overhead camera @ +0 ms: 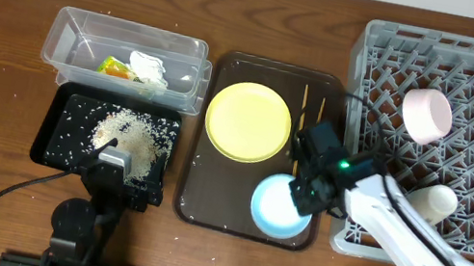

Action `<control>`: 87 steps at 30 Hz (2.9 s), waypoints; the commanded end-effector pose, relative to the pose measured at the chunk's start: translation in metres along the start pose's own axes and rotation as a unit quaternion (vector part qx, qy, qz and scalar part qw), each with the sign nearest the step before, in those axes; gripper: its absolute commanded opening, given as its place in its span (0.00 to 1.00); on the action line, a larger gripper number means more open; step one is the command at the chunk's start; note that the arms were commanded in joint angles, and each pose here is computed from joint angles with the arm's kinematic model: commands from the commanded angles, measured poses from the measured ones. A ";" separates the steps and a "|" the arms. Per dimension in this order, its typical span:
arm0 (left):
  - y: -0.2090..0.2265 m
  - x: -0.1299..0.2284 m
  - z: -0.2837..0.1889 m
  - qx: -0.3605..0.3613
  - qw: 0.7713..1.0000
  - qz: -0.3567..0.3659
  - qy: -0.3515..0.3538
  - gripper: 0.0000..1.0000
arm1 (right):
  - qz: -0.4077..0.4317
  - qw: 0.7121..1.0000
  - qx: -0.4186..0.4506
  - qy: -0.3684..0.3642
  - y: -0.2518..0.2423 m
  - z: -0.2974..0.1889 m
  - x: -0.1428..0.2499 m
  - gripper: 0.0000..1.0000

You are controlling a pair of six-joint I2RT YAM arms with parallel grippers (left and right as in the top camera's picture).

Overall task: Sort waste into correct bins and load items into the dishwasher rack
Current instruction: 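Grasp the light-blue bowl with the right gripper and lift it, then place the light-blue bowl in the dish rack beside the pink bowl, then grasp the yellow plate edge with the right gripper and lift it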

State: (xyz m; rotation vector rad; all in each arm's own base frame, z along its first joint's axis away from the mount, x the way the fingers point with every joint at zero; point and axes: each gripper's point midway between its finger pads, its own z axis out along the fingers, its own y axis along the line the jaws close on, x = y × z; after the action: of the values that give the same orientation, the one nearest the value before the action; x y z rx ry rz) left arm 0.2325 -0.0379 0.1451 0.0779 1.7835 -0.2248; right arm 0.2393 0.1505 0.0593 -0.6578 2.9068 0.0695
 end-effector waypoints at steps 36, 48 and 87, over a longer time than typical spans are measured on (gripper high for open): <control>0.001 0.011 0.002 0.000 1.000 0.007 0.011 0.96 | 0.275 0.702 0.653 -0.067 -0.354 -0.131 -0.018 0.01; 0.001 0.011 0.002 0.000 1.000 0.007 0.011 0.96 | 0.203 0.743 0.628 -0.115 -0.301 -0.119 -0.072 0.85; 0.001 0.011 0.002 0.000 1.000 0.007 0.011 0.96 | 0.318 0.946 -0.069 -0.011 0.039 0.070 -0.079 0.39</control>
State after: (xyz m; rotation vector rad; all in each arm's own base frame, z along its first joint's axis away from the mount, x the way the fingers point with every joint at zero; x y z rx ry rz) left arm 0.2325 -0.0379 0.1452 0.0779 1.7827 -0.2248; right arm 0.3020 0.2265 0.0131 0.1222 2.9666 0.3716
